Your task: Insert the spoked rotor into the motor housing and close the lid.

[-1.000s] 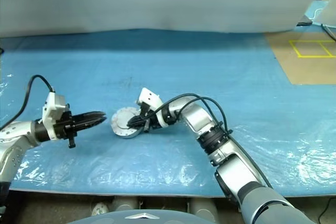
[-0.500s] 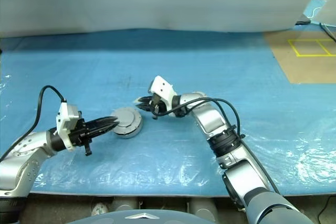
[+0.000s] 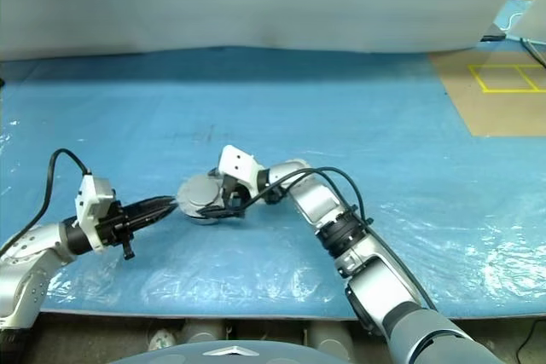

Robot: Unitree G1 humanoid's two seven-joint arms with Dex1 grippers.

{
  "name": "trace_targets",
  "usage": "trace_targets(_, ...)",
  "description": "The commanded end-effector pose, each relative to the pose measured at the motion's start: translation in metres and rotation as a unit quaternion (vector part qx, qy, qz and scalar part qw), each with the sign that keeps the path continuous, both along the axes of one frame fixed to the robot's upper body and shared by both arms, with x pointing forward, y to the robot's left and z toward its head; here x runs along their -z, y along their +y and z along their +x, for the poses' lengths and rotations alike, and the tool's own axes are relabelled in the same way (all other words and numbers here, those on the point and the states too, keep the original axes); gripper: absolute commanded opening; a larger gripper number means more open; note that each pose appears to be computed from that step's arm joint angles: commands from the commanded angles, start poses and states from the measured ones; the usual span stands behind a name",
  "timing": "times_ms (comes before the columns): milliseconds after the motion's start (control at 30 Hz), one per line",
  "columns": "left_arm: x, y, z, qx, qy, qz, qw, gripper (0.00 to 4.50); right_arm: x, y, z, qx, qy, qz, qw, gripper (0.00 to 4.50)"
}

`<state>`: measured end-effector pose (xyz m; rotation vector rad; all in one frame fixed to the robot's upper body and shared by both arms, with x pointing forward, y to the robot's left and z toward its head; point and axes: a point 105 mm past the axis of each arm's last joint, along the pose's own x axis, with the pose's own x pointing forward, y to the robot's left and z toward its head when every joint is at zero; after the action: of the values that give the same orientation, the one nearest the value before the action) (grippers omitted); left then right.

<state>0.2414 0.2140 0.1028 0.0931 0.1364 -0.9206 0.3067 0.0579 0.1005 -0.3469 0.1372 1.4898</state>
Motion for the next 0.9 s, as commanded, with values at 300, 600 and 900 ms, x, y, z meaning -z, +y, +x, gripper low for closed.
trace_targets(300,-0.011,-0.002,0.005,-0.014,-0.030,0.006,0.999,0.74,0.019,0.003,0.001,-0.009,-0.016,-0.030,0.999,4.49)
trace_targets(600,-0.020,-0.009,0.009,-0.005,-0.035,0.004,0.999,0.74,0.015,0.005,0.004,0.004,0.001,-0.004,1.000,2.96)
trace_targets(900,-0.019,-0.005,0.010,-0.005,-0.035,0.005,0.999,0.74,0.014,-0.005,-0.002,-0.025,0.011,-0.018,0.999,2.96)
